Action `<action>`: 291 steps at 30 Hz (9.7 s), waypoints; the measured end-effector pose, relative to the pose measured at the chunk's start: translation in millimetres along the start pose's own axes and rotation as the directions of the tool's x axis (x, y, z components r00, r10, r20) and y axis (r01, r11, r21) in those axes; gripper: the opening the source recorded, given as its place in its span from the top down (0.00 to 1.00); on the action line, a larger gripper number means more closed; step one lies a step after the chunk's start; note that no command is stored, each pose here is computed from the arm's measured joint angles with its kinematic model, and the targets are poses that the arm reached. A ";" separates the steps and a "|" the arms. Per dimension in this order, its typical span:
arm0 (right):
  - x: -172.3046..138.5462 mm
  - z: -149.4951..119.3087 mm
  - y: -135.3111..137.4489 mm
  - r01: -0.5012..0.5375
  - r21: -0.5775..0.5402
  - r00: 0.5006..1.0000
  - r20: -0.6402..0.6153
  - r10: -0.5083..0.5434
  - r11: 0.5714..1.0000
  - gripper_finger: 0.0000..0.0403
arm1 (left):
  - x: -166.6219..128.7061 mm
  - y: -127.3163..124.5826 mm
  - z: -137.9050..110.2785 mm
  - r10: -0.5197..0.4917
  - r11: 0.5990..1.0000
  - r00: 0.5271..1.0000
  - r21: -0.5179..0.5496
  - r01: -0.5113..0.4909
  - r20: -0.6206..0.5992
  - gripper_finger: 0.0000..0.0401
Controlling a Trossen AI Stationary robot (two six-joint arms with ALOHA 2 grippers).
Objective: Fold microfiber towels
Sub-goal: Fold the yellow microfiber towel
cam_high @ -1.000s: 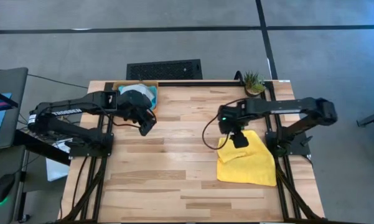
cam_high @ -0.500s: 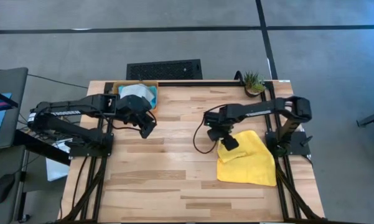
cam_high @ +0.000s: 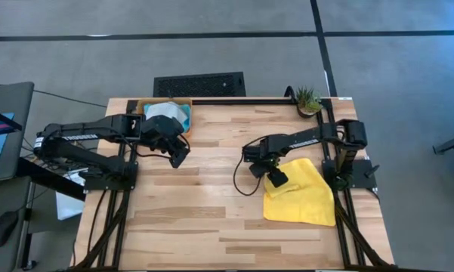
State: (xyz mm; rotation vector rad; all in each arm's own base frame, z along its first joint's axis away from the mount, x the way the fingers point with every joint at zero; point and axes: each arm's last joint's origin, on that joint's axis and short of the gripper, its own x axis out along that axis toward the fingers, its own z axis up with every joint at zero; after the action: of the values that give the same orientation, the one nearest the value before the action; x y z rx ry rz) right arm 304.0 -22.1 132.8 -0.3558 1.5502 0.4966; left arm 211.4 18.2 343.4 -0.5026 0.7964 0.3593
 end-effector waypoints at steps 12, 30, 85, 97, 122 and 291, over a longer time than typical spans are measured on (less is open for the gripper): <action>-8.1 13.1 -5.2 0.085 0.008 0.994 0.070 -0.085 0.996 0.91 | 0.0 0.0 0.0 0.000 1.000 1.000 0.001 0.000 0.000 0.66; -101.0 24.1 -73.9 0.223 0.292 0.906 0.290 -0.309 0.930 0.99 | 2.3 1.4 -17.2 0.169 0.986 0.980 0.026 -0.167 -0.108 0.66; -230.6 6.8 -79.7 0.337 0.536 0.746 0.351 -0.567 0.774 0.98 | 111.8 -7.1 -11.5 0.369 0.909 0.929 0.208 -0.361 -0.001 0.66; -247.9 4.7 -47.1 0.369 0.446 0.745 0.384 -0.546 0.816 0.98 | 124.7 9.0 7.5 0.189 0.945 0.980 0.257 -0.200 0.066 0.66; -277.2 -14.4 14.5 0.397 0.265 0.760 0.442 -0.477 0.879 0.98 | 163.8 57.9 56.4 -0.430 0.867 0.898 0.321 0.382 0.091 0.66; -152.4 -21.1 46.3 0.164 0.503 0.950 0.150 -0.272 0.849 0.98 | 80.5 -20.2 -8.9 -0.059 0.998 0.997 0.027 0.058 0.049 1.00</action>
State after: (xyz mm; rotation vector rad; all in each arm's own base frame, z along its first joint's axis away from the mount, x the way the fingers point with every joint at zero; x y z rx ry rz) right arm 269.0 -5.6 288.8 -0.0804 1.3428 -0.0459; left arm 268.3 6.1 283.6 -0.4906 0.7353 0.3060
